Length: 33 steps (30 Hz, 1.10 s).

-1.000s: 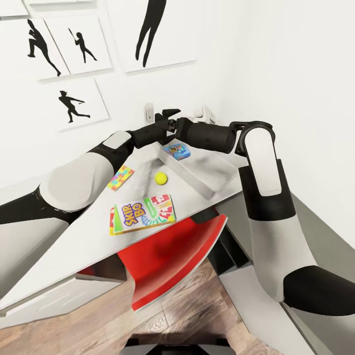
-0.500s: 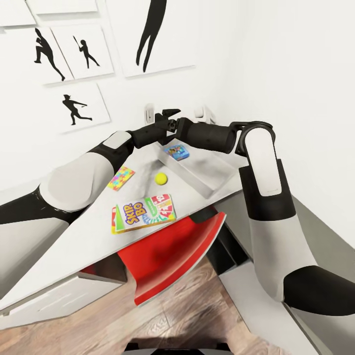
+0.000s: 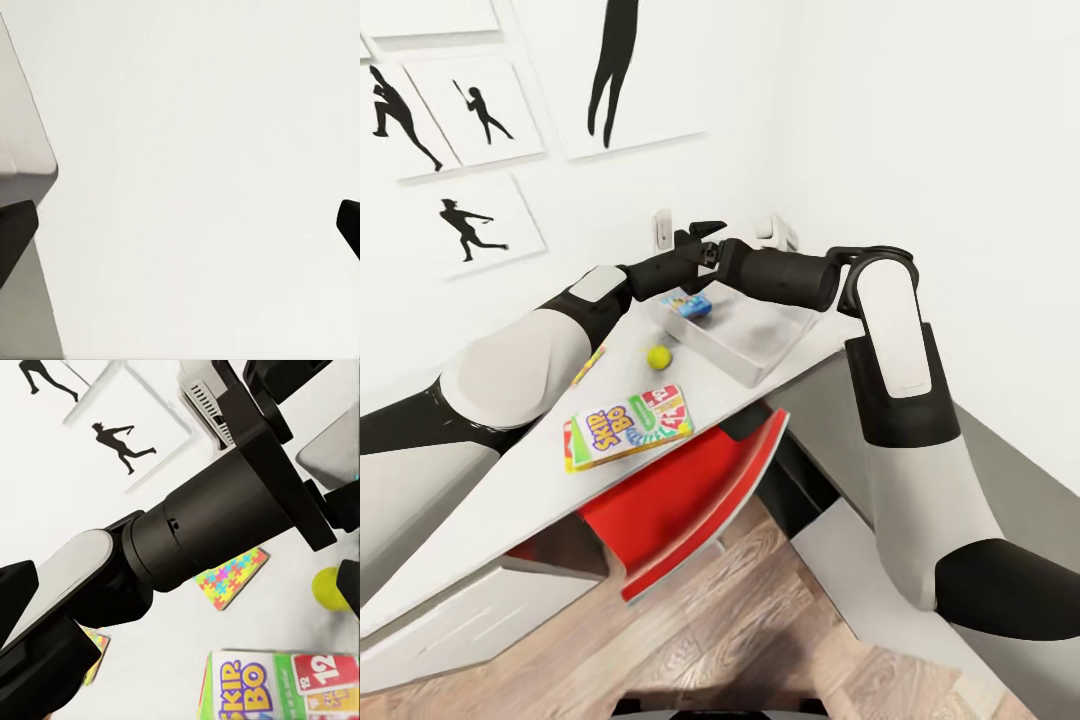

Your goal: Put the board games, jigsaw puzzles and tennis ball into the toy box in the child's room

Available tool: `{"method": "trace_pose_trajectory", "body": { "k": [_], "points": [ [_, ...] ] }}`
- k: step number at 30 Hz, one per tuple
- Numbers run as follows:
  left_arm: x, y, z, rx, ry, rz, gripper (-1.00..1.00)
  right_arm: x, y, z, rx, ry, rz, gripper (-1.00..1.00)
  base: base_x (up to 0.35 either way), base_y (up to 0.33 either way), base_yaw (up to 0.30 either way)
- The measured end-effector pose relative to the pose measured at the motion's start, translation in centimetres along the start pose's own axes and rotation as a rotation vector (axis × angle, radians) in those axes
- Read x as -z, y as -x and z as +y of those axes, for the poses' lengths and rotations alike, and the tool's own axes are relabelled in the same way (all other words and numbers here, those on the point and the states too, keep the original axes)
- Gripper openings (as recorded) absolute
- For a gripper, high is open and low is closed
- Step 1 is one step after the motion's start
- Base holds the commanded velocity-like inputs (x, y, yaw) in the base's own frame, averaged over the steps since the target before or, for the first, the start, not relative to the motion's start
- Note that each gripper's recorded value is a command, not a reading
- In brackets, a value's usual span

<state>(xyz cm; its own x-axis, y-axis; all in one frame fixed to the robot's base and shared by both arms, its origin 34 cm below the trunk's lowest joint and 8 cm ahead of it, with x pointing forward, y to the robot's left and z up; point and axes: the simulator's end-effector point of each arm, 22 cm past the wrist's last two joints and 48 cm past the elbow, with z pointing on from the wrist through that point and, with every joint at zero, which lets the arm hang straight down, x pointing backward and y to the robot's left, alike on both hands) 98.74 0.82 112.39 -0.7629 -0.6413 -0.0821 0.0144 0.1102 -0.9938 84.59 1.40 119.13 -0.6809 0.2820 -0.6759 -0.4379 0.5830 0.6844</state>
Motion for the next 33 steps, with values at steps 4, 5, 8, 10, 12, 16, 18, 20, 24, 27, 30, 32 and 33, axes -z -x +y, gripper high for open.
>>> {"method": "trace_pose_trajectory", "body": {
  "k": [4,5,8,10,12,16,18,20,24,27,30,32,33],
  "points": [
    [0.0,0.0,-0.2,-0.002,-0.001,0.0,1.0,0.1,0.1,0.1,0.002,0.001,-0.001,1.0,-0.006,0.005,-0.273],
    [0.0,0.0,-0.2,-0.003,-0.001,0.0,1.0,0.1,0.1,0.1,0.002,0.001,-0.001,1.0,-0.01,0.008,-0.274],
    [0.1,0.0,-0.3,-0.004,-0.001,0.0,1.0,0.1,0.2,0.2,0.003,0.001,-0.002,1.0,-0.047,0.045,-0.274],
    [0.1,0.0,-0.4,-0.006,-0.001,0.001,1.0,0.2,0.2,0.3,0.004,0.001,-0.003,1.0,-0.09,0.107,-0.274],
    [0.1,0.0,-0.5,-0.007,-0.002,0.001,1.0,0.2,0.2,0.3,0.005,0.001,-0.004,1.0,-0.08,0.096,-0.274],
    [0.1,0.0,-0.8,-0.009,-0.004,0.0,1.0,0.3,0.3,0.5,0.007,0.002,-0.005,1.0,-0.036,0.043,-0.274],
    [0.1,-0.1,-0.9,-0.01,-0.005,0.0,1.0,0.3,0.4,0.6,0.008,0.002,-0.006,1.0,-0.014,0.017,-0.274],
    [0.2,0.0,-1.0,-0.011,-0.006,0.0,1.0,0.3,0.4,0.6,0.009,0.002,-0.007,1.0,-0.026,0.023,-0.274],
    [0.2,-0.1,-1.1,-0.011,-0.007,0.001,1.0,0.4,0.5,0.7,0.01,0.003,-0.008,1.0,-0.134,0.124,-0.274],
    [0.2,-0.1,-1.2,-0.012,-0.008,0.001,1.0,0.4,0.6,0.8,0.012,0.003,-0.009,1.0,-0.187,0.179,-0.274],
    [0.2,-0.1,-1.5,-0.013,-0.01,0.001,1.0,0.5,0.6,1.0,0.013,0.004,-0.01,1.0,-0.116,0.112,-0.274],
    [0.3,-0.1,-1.6,-0.014,-0.01,0.001,1.0,0.6,0.7,1.1,0.014,0.005,-0.01,1.0,-0.06,0.058,-0.274],
    [0.3,-0.1,-1.6,-0.014,-0.011,0.001,1.0,0.6,0.7,1.1,0.015,0.005,-0.011,1.0,-0.042,0.041,-0.274]
  ]
}}
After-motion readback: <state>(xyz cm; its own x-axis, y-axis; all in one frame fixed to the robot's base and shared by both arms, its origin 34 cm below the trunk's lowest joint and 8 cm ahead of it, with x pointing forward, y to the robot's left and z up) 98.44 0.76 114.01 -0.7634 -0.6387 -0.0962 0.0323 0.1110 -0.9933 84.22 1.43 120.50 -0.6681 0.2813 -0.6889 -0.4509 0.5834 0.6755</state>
